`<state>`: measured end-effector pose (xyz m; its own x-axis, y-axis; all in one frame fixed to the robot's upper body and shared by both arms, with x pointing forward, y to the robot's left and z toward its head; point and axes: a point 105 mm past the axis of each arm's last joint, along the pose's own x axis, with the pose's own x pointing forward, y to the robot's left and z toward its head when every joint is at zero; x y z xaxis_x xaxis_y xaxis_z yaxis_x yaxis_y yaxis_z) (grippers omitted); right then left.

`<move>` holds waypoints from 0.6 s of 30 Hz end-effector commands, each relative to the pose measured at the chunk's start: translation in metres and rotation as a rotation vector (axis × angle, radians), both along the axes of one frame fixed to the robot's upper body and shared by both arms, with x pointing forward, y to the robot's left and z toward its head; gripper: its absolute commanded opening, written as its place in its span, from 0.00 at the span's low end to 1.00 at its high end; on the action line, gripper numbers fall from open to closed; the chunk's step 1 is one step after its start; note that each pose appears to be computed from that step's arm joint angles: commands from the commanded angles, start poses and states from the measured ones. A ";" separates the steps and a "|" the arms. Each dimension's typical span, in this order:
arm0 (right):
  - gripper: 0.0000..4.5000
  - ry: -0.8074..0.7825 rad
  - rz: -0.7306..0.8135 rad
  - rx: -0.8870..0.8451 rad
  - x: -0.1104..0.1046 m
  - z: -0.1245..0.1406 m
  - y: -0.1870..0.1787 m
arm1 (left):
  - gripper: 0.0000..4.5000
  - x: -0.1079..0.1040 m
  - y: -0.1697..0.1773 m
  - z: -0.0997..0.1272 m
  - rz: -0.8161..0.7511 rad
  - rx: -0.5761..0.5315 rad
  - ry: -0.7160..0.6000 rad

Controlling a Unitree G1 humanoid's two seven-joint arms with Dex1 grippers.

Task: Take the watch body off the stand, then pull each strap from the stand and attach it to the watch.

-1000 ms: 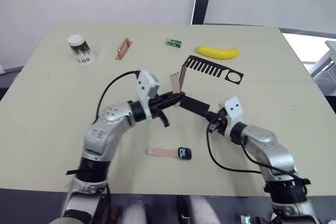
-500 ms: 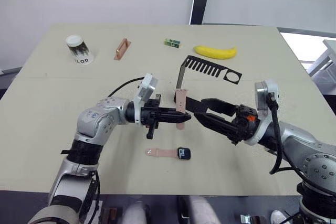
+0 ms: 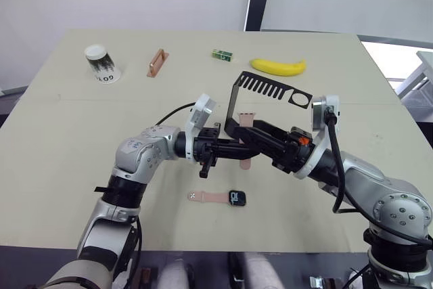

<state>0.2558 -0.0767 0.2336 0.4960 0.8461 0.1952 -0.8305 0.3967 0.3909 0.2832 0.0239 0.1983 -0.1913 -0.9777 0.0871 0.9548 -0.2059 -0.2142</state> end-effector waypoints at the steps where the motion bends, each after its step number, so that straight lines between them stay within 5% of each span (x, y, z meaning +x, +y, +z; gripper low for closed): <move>1: 0.71 -0.042 0.016 0.019 -0.005 0.010 0.003 | 0.00 -0.007 -0.002 0.009 -0.021 -0.028 -0.034; 18: 0.71 -0.036 0.033 0.017 -0.010 0.012 -0.008 | 0.00 -0.008 0.003 0.011 -0.024 -0.018 -0.045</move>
